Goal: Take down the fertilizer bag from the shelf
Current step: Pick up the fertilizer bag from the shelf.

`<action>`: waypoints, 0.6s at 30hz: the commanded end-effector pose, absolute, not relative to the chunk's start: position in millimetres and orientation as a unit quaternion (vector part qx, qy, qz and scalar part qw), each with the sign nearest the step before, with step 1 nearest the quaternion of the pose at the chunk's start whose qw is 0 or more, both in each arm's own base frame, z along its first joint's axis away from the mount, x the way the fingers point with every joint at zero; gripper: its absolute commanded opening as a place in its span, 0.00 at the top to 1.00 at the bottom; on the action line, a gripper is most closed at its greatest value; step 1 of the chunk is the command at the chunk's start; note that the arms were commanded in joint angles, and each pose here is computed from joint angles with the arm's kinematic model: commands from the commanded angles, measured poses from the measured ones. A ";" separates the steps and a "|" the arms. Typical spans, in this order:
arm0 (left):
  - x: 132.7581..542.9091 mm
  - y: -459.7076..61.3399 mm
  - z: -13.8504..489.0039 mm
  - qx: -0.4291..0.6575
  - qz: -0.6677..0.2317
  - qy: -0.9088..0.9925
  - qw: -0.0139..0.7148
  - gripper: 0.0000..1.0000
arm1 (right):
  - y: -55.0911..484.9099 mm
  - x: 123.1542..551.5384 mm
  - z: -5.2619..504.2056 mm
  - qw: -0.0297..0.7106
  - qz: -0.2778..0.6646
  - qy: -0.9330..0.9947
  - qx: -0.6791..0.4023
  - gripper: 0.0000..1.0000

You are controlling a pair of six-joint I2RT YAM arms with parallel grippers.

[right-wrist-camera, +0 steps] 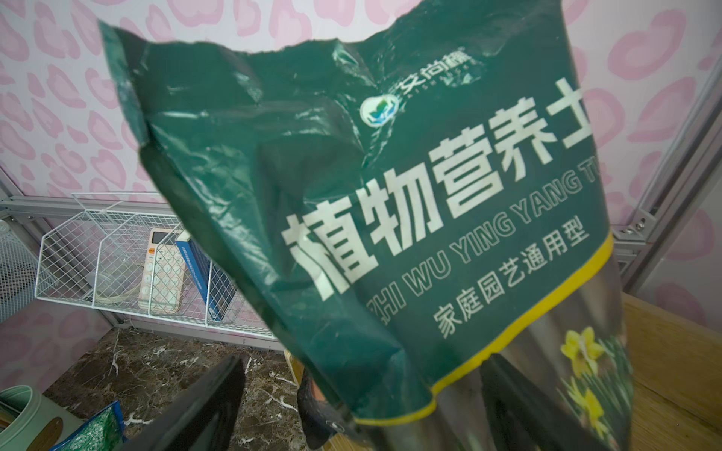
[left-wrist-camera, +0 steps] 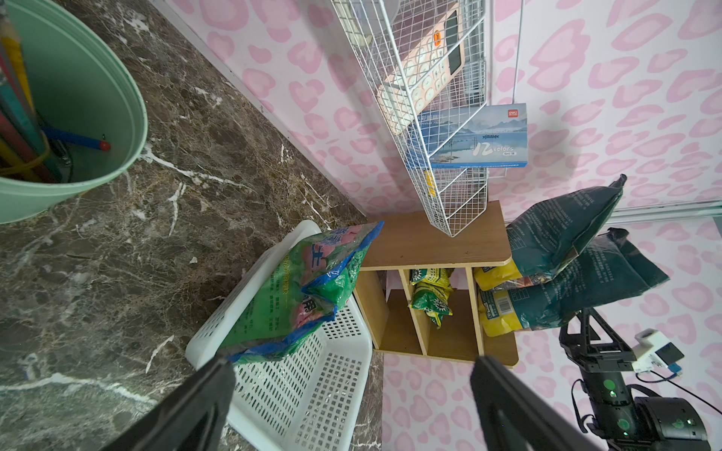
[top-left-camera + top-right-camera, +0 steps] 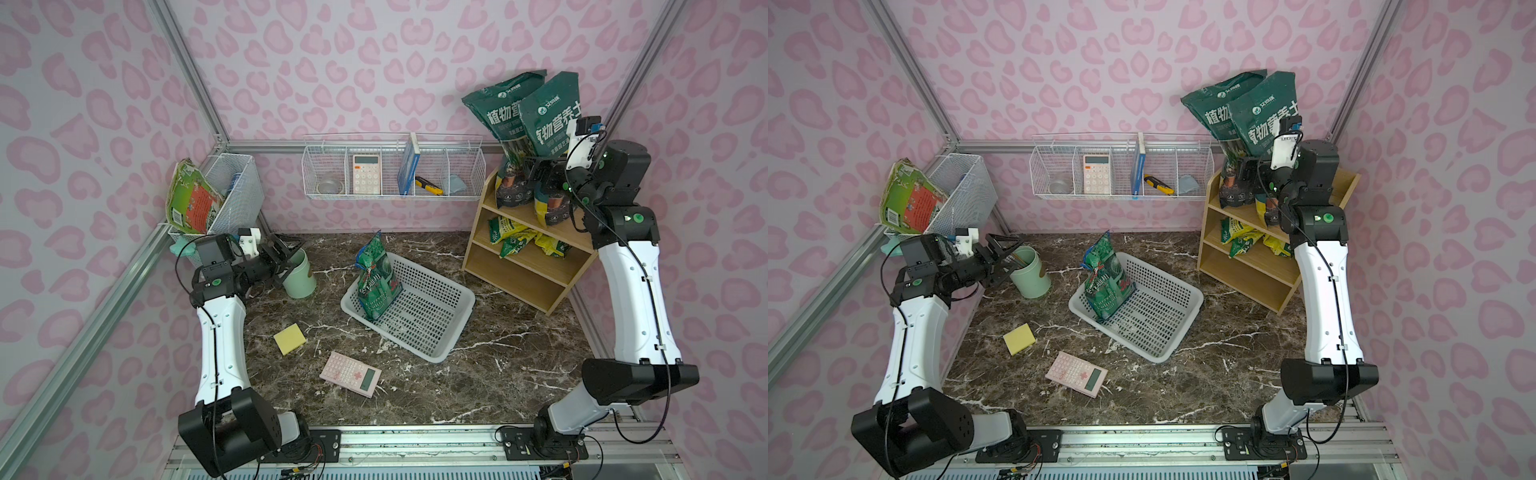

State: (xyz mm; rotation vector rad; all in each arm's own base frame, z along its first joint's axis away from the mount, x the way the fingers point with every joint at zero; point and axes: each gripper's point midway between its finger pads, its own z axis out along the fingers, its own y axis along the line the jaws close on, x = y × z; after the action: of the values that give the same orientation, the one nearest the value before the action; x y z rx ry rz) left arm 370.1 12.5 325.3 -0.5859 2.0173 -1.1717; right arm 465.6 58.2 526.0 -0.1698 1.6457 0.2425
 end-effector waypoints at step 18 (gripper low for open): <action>374.1 20.1 326.5 -0.228 -0.468 0.772 0.365 0.01 | 36.8 464.0 537.8 0.675 0.123 0.727 -0.019 1.00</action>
State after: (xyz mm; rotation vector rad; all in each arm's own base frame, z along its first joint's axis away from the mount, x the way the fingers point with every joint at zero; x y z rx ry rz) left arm 373.6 21.9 320.7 -0.6259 2.0016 -1.1934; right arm 485.2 23.7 519.5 -0.0392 1.6975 0.1760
